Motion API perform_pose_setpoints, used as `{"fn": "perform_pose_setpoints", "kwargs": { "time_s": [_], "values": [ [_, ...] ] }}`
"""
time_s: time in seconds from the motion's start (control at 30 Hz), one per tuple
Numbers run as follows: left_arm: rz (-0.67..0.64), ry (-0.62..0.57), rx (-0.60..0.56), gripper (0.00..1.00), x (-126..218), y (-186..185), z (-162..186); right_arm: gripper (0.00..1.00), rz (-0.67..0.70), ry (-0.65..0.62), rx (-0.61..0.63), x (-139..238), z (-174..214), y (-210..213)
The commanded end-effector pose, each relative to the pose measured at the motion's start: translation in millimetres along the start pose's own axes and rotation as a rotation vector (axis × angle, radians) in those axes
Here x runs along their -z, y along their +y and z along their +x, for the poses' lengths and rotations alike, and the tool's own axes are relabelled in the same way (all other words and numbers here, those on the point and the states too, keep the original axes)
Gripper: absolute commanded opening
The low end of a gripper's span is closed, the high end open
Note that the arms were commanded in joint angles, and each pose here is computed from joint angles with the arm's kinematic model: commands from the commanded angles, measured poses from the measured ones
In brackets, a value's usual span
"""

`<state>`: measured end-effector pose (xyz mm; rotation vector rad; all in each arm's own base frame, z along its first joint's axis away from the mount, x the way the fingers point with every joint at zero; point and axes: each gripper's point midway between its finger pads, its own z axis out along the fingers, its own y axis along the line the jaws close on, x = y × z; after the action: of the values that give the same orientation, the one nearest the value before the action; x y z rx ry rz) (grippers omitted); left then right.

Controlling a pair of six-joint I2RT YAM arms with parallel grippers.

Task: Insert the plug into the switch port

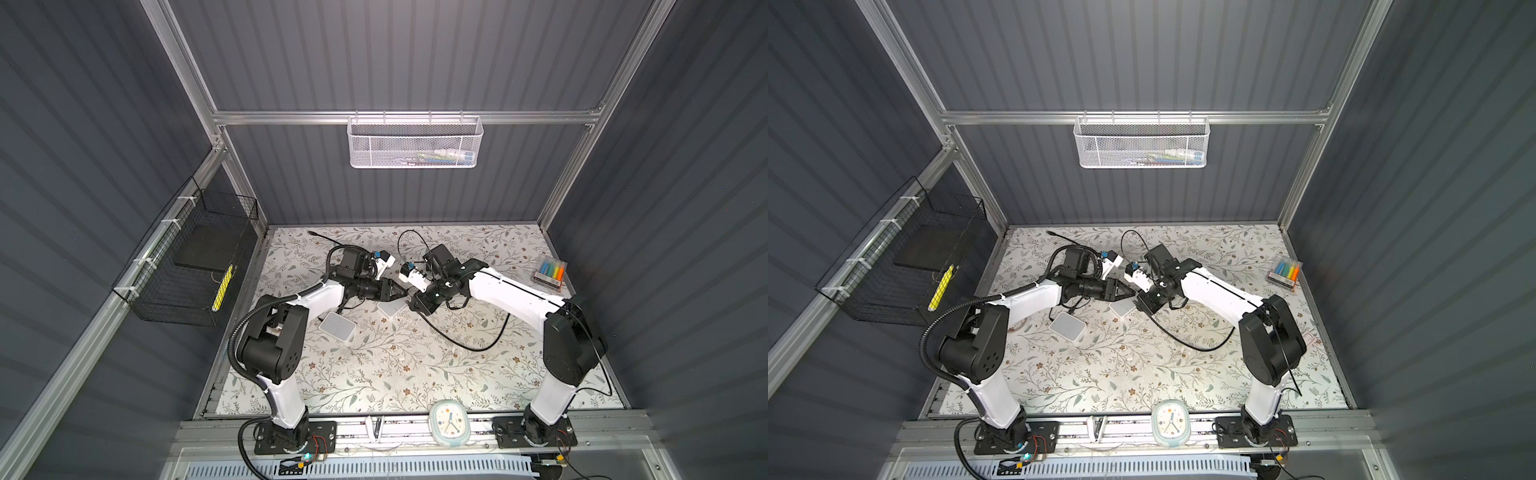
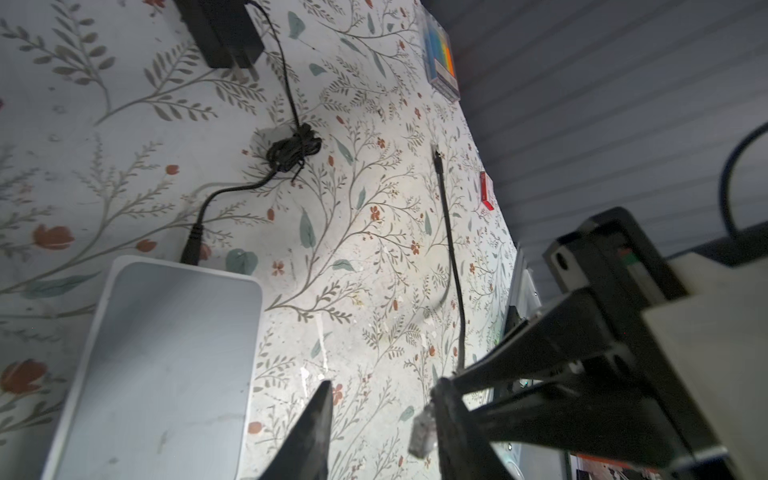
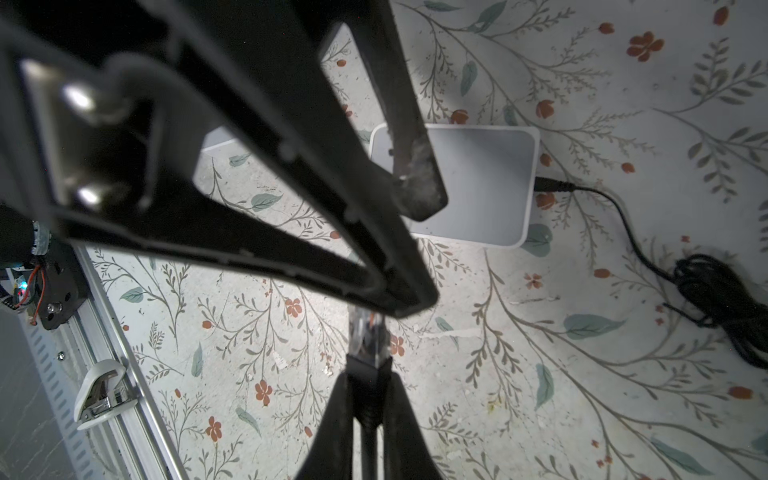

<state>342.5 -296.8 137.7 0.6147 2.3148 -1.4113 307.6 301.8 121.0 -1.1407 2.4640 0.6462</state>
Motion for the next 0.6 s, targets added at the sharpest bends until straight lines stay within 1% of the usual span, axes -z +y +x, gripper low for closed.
{"fn": "perform_pose_setpoints", "kwargs": {
  "time_s": [0.0,0.27,0.57],
  "values": [
    [0.073,0.000,-0.022,0.41,6,-20,-1,0.00,0.006,0.004,0.017,2,1,1],
    [0.111,0.028,-0.007,0.38,5,-23,7,0.00,0.013,-0.006,0.027,5,-2,1],
    [0.112,0.046,-0.005,0.33,3,-20,11,0.00,0.016,-0.015,0.031,7,-4,1]
  ]
}}
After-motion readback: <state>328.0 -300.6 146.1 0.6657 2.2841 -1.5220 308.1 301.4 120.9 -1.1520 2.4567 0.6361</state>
